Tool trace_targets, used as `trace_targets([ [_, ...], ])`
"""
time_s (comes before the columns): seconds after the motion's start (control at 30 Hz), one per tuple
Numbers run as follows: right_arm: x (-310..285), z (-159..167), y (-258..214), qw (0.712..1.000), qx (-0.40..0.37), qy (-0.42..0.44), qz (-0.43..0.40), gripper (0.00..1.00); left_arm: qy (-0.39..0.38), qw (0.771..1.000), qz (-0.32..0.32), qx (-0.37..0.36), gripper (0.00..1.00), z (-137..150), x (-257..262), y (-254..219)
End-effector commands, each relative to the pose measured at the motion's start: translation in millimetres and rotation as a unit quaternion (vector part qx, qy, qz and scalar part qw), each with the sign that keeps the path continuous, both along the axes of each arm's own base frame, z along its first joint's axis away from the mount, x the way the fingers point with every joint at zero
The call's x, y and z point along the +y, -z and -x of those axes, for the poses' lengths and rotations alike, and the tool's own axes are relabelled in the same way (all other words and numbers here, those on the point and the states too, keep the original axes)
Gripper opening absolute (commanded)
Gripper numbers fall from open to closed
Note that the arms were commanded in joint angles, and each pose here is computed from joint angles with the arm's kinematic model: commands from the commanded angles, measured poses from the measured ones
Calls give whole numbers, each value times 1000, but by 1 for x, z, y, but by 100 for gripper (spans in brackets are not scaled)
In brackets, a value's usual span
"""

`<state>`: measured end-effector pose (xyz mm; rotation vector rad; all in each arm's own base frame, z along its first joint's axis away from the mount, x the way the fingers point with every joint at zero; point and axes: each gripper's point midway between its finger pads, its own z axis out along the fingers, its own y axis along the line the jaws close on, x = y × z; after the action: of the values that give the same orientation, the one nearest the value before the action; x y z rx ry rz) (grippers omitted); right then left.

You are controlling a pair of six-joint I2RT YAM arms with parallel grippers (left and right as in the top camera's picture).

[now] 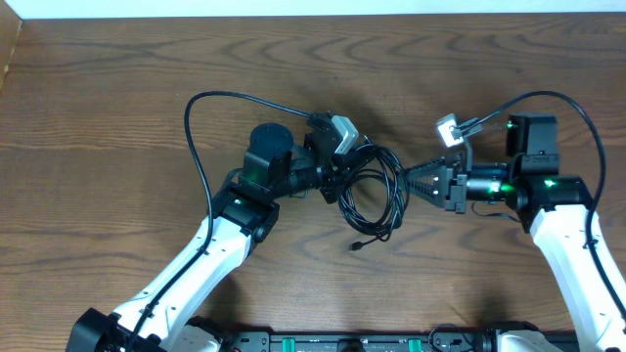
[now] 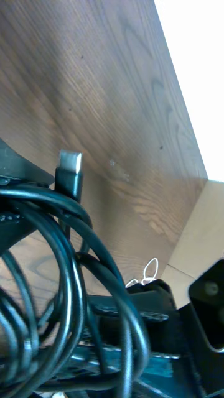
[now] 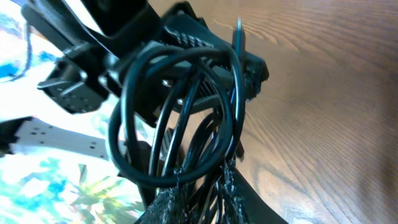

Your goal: Untangle cables

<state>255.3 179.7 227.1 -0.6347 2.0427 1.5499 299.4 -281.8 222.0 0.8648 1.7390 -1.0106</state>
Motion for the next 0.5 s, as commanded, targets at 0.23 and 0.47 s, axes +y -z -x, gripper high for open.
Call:
trace_targets([
  [0.23, 20, -6, 47, 986, -9, 41, 162, 25, 0, 999, 38, -9, 8, -4, -4, -26],
  [0.47, -20, -41, 81, 933, 49, 213, 287, 1, 11, 999, 45, -1, 8, 0, -6, -27],
])
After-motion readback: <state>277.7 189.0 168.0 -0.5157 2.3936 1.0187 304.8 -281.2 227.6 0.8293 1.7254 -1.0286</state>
